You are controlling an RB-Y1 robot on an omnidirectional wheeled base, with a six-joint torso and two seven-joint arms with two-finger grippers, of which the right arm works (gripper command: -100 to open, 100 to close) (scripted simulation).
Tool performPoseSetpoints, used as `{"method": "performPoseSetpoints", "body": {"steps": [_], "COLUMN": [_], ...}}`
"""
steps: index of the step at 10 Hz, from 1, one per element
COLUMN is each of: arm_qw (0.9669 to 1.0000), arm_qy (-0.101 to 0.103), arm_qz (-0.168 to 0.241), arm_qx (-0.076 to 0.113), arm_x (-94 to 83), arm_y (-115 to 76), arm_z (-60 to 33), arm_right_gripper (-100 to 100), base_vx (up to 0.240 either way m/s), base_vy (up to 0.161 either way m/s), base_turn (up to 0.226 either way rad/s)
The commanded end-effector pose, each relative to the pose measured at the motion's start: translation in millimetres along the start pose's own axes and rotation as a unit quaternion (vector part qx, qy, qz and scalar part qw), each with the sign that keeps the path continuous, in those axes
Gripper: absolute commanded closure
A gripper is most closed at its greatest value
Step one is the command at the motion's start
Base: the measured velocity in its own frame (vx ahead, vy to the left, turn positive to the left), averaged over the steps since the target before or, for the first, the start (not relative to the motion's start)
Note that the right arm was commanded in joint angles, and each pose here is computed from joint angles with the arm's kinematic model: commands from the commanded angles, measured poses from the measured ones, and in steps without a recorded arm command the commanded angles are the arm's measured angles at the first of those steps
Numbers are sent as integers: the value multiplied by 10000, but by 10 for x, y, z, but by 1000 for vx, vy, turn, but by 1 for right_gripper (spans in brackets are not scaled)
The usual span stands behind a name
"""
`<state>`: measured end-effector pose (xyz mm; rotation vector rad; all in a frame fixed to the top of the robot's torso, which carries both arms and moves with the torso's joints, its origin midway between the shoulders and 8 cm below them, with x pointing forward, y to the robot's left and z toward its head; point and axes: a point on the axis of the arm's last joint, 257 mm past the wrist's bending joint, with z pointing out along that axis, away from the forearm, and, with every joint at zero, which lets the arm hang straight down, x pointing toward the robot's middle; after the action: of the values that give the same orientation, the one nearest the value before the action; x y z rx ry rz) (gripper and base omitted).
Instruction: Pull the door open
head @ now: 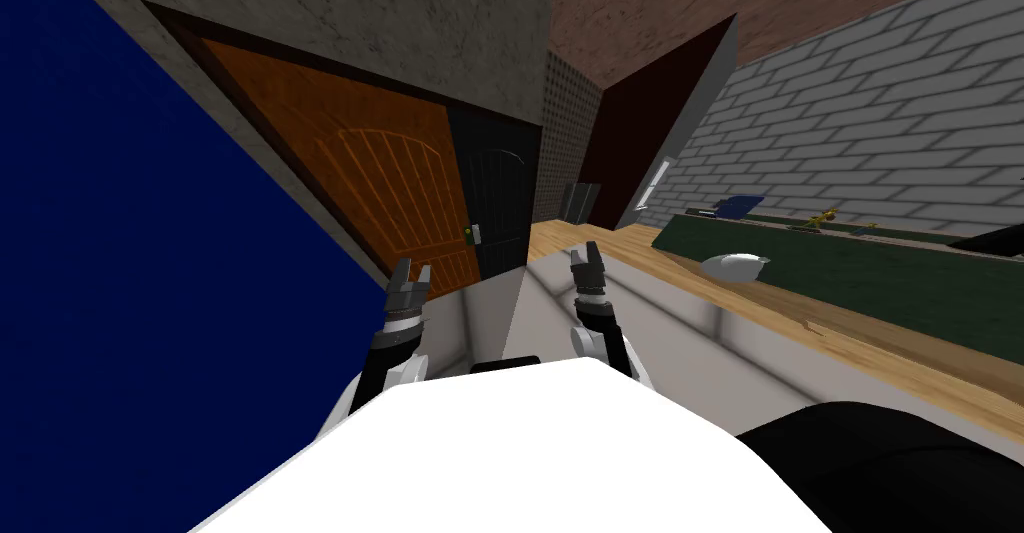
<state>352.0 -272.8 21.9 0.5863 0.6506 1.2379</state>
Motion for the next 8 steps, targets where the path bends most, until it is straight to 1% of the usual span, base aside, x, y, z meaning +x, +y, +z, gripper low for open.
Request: {"method": "performPoseSetpoints", "body": {"steps": [1,4,5,8], "arm_qw": [9999,9993,9991,9971], "arm_qy": [72,189,210,351], "arm_qz": [29,85,96,179], "arm_qx": [110,312,352,656], "arm_x": [36,97,108,187], "arm_y": [-119,-335,-377,-692], "arm_z": [-11,-35,-41,-88], "arm_right_gripper": [-100,-100,-100,-100], "base_vx": [103,173,139,141], "base_vy": [35,66,63,45], "base_turn": [76,70,45,89]}}
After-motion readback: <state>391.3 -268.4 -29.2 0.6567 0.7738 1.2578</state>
